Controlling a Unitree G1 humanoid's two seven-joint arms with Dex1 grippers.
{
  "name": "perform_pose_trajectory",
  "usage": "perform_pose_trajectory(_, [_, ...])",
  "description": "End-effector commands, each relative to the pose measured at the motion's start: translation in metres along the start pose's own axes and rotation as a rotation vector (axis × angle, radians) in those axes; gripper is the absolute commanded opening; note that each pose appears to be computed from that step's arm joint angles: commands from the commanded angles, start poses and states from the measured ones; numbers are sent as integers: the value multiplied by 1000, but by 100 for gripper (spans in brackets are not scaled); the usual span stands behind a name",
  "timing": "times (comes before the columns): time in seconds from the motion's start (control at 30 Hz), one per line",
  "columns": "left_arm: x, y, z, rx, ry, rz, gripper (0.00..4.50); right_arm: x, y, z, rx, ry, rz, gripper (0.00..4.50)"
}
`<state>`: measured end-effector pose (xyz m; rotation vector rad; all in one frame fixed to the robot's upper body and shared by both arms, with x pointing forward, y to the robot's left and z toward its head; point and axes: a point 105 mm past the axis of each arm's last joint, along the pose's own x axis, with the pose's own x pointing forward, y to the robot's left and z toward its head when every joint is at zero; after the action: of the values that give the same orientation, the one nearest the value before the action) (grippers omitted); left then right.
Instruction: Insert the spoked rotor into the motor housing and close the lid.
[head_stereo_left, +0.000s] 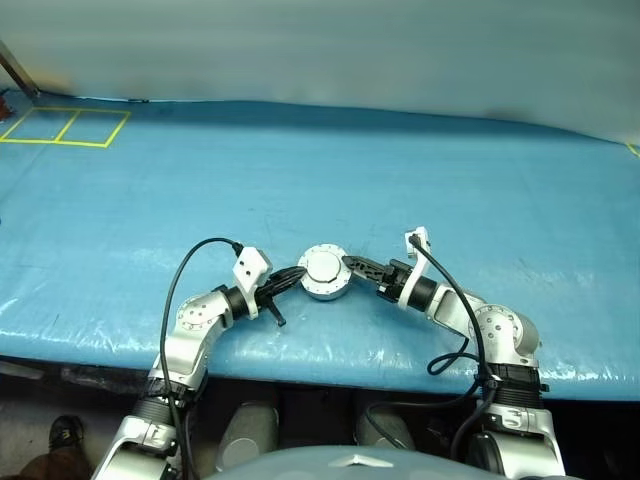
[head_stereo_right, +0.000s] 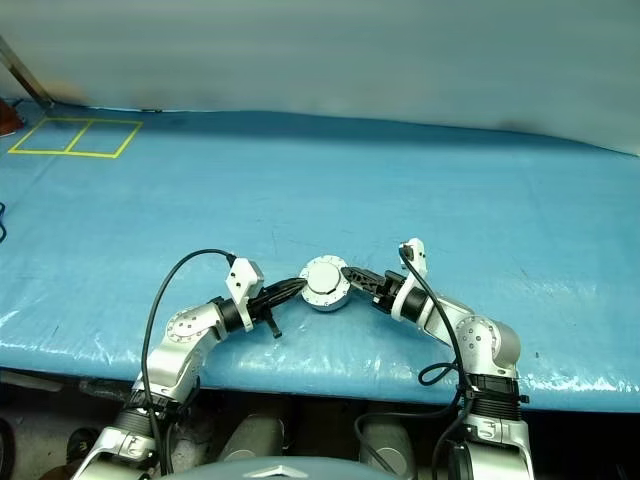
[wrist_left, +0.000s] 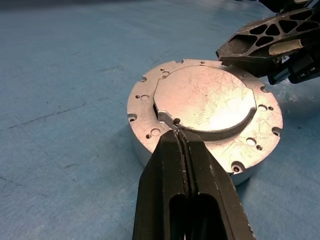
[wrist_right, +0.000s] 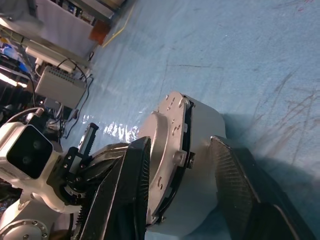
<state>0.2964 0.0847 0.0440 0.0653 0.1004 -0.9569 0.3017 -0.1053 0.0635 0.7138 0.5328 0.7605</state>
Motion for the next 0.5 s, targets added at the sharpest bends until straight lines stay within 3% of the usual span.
perform_pose_trajectory(0.03, [0, -3, -6, -9, 21, -4, 0, 5, 10, -7, -2, 29, 39, 191])
perform_pose_trajectory(0.5, [0, -2, -7, -12, 17, 4, 0, 7, 12, -28, 87, 105, 82, 191])
